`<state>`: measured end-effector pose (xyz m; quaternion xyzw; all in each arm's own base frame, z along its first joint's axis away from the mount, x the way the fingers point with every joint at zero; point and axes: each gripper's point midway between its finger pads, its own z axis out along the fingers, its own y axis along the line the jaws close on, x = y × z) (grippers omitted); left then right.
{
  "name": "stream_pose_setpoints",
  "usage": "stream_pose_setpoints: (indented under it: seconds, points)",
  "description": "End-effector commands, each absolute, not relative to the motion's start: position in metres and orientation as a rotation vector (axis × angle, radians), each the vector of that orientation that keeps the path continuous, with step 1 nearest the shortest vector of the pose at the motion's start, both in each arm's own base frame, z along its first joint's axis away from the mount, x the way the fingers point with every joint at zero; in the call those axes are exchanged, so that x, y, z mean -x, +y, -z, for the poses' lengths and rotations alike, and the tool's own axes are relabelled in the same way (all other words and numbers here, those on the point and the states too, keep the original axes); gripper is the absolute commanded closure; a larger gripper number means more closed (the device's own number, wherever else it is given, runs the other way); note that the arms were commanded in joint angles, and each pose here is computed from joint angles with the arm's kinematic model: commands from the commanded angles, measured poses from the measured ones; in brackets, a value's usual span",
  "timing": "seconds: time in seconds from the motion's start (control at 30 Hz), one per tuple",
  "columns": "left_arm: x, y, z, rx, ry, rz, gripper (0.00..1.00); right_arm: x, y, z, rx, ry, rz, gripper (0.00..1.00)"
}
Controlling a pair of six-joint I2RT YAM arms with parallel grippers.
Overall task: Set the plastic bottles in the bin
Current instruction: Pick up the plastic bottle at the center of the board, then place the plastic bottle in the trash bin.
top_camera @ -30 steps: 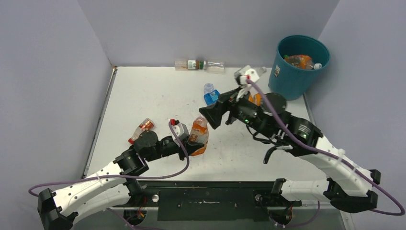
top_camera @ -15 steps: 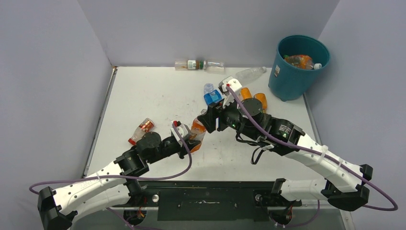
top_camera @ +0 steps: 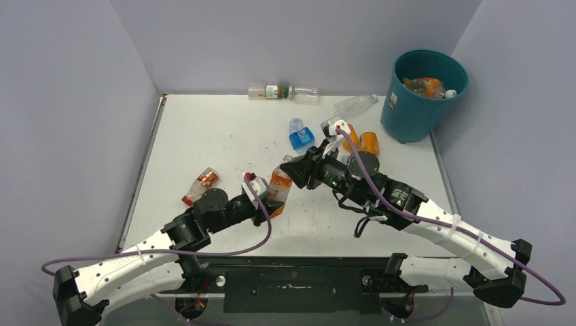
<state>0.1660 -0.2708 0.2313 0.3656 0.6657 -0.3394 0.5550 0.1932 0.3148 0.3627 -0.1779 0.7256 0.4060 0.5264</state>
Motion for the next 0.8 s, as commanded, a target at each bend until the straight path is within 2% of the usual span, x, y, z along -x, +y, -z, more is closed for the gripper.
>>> stream_pose_setpoints:
  seconds: [0.0, 0.03, 0.07, 0.2, 0.37, 0.6, 0.77]
  points:
    - [-0.168, -0.274, -0.277, -0.782, 1.437, 0.837, 0.53, -0.191, 0.32, -0.372, 0.423, 1.707, -1.019, 0.95]
    - [-0.17, -0.273, -0.279, -0.768, 1.442, 0.832, 0.17, -0.193, 0.315, -0.381, 0.416, 1.692, -0.998, 0.95]
    - [-0.172, -0.271, -0.28, -0.741, 1.448, 0.826, 0.01, -0.196, 0.309, -0.389, 0.411, 1.683, -0.962, 0.95]
    - [-0.179, -0.257, -0.296, -0.629, 1.41, 0.807, 0.04, -0.218, 0.268, -0.433, 0.348, 1.626, -0.711, 0.95]
    - [-0.187, -0.238, -0.31, -0.514, 1.366, 0.764, 0.04, -0.257, 0.194, -0.497, 0.077, 1.446, -0.322, 0.95]
    - [-0.192, -0.231, -0.309, -0.472, 1.379, 0.731, 0.04, -0.311, 0.126, -0.521, -0.255, 1.205, 0.173, 0.95]
    - [-0.194, -0.236, -0.305, -0.476, 1.399, 0.742, 0.04, -0.383, 0.074, -0.527, -0.456, 1.142, 0.271, 0.95]
